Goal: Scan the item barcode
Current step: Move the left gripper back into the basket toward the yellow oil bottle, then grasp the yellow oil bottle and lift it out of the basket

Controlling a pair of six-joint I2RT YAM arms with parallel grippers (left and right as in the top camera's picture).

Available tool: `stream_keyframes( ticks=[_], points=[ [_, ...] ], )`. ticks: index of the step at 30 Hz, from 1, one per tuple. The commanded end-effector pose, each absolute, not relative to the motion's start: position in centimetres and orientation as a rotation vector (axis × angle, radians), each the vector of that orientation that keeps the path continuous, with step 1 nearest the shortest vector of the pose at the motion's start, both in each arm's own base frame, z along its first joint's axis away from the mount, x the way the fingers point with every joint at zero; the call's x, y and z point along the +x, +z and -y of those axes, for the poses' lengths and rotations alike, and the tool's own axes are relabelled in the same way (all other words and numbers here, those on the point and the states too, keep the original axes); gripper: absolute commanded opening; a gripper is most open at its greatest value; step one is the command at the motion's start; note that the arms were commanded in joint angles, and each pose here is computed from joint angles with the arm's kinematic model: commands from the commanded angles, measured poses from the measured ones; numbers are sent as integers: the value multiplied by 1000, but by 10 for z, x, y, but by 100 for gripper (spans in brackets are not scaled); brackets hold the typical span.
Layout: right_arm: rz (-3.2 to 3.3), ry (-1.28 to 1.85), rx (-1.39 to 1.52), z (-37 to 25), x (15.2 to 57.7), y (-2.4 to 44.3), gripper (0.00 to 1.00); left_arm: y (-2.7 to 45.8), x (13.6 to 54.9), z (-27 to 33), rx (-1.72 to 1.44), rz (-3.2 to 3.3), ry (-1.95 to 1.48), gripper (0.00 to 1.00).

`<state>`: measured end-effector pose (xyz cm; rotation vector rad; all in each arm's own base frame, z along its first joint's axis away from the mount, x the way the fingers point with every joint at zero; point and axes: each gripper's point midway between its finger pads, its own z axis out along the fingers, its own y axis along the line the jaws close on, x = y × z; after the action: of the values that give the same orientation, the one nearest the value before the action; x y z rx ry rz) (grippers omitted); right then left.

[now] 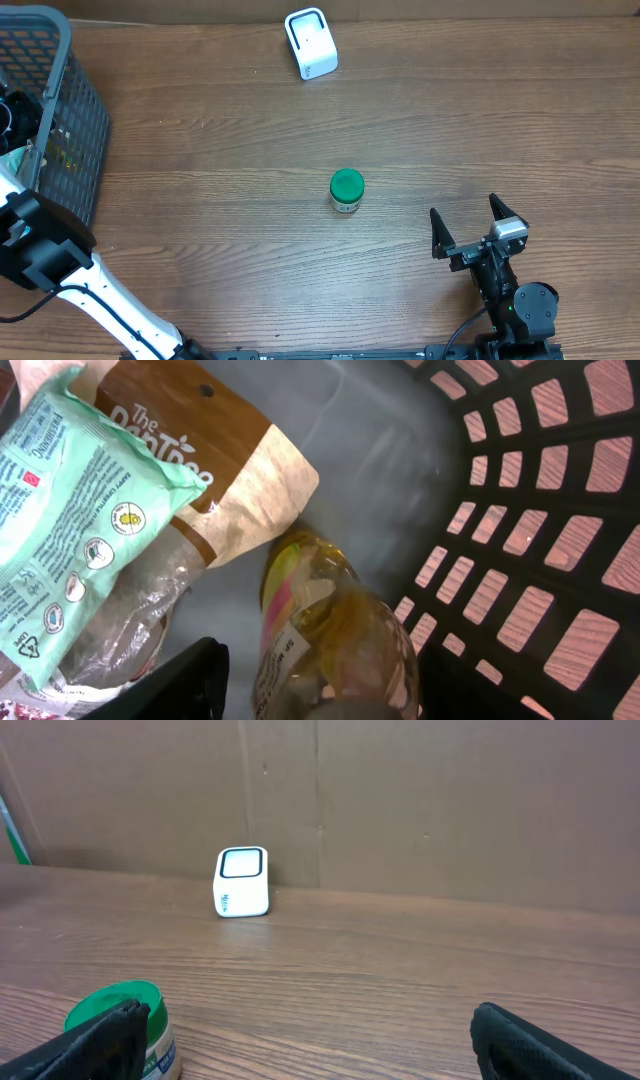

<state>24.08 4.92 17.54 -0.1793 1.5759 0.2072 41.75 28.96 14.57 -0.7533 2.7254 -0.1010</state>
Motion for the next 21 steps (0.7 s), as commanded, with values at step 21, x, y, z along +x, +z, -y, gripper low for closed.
stream_keyframes(
  ticks=[21],
  points=[
    [-1575,213,-184,-50,241,173,100,128,413,-285,-792,-2755,-158,38]
  ],
)
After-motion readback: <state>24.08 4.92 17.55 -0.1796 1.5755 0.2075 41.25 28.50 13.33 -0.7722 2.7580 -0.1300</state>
